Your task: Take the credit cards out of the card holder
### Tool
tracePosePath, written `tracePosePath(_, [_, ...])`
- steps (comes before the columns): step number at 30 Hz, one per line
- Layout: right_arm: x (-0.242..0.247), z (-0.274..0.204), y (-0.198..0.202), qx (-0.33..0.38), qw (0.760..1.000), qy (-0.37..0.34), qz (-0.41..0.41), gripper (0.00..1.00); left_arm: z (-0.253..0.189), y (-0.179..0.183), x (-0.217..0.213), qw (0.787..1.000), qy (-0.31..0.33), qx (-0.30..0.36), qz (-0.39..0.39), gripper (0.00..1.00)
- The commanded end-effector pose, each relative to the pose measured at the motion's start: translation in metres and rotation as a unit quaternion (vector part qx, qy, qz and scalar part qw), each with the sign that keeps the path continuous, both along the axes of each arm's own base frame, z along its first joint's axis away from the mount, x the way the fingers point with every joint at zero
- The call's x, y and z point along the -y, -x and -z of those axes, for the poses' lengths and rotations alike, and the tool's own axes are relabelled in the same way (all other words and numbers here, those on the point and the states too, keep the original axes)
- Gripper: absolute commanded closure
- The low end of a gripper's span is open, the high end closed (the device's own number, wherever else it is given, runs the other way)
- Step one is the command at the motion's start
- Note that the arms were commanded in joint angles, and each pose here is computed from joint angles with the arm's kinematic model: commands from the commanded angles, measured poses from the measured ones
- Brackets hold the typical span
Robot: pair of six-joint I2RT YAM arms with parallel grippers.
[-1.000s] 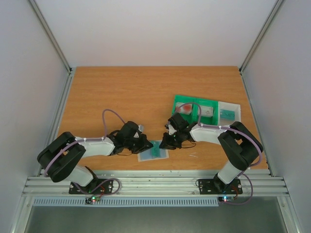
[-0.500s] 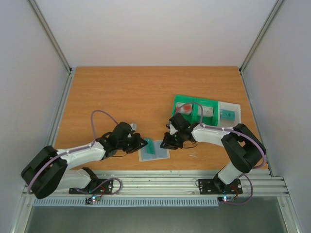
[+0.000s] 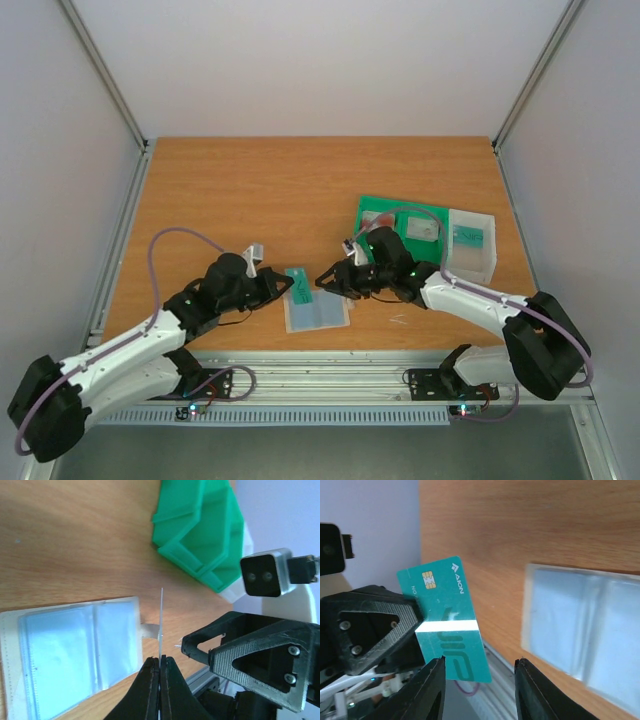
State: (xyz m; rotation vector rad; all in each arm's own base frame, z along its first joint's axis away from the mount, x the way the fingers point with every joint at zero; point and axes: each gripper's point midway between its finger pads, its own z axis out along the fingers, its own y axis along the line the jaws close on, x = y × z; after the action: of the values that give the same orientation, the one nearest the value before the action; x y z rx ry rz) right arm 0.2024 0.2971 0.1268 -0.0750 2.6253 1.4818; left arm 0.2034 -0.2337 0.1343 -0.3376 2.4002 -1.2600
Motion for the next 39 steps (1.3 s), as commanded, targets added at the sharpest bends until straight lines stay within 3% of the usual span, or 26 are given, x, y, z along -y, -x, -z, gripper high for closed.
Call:
tracePosePath(1, [-0.013, -0.044, 0.002, 0.020, 0.996, -0.082, -0.013, 0.59, -0.036, -0.006, -0.004, 0.998, 0.047, 0.040, -0.026, 1.00])
tracePosePath(6, [-0.020, -0.052, 0.008, 0.007, 0.993, -0.110, -0.030, 0.54, -0.057, -0.005, -0.005, 0.993, 0.095, 0.066, -0.034, 1.00])
tracePosePath(11, [-0.034, -0.053, 0.017, -0.006, 0.991, -0.125, -0.049, 0.56, -0.065, -0.005, -0.002, 0.986, 0.140, 0.079, -0.034, 0.99])
tracePosePath(13, [-0.037, -0.054, 0.019, -0.006, 0.990, -0.131, -0.054, 0.64, -0.065, -0.004, 0.000, 0.985, 0.149, 0.077, -0.033, 1.00])
tracePosePath(17, [-0.040, -0.057, 0.022, -0.010, 0.987, -0.148, -0.067, 0.93, -0.064, -0.003, 0.001, 0.985, 0.151, 0.074, -0.027, 0.99])
tracePosePath(19, [-0.039, -0.056, 0.024, -0.012, 0.986, -0.151, -0.072, 0.99, -0.065, -0.003, 0.001, 0.985, 0.150, 0.077, -0.027, 0.99])
tracePosePath(21, [-0.038, -0.056, 0.030, -0.013, 0.984, -0.156, -0.086, 0.99, -0.070, -0.001, 0.002, 0.985, 0.151, 0.080, -0.019, 0.93])
tracePosePath(27, [-0.032, -0.062, 0.050, 0.018, 0.977, -0.152, -0.148, 0.99, -0.084, 0.014, 0.008, 0.987, 0.126, 0.088, 0.037, 0.62])
tracePosePath(34, [-0.009, -0.073, 0.079, 0.054, 0.970, -0.098, -0.216, 0.99, -0.084, 0.050, 0.004, 0.985, 0.071, 0.086, 0.130, 0.53])
tracePosePath(39, [0.004, -0.093, 0.103, 0.061, 0.957, -0.104, -0.265, 0.99, -0.075, 0.082, 0.001, 0.973, 0.015, 0.057, 0.223, 0.51])
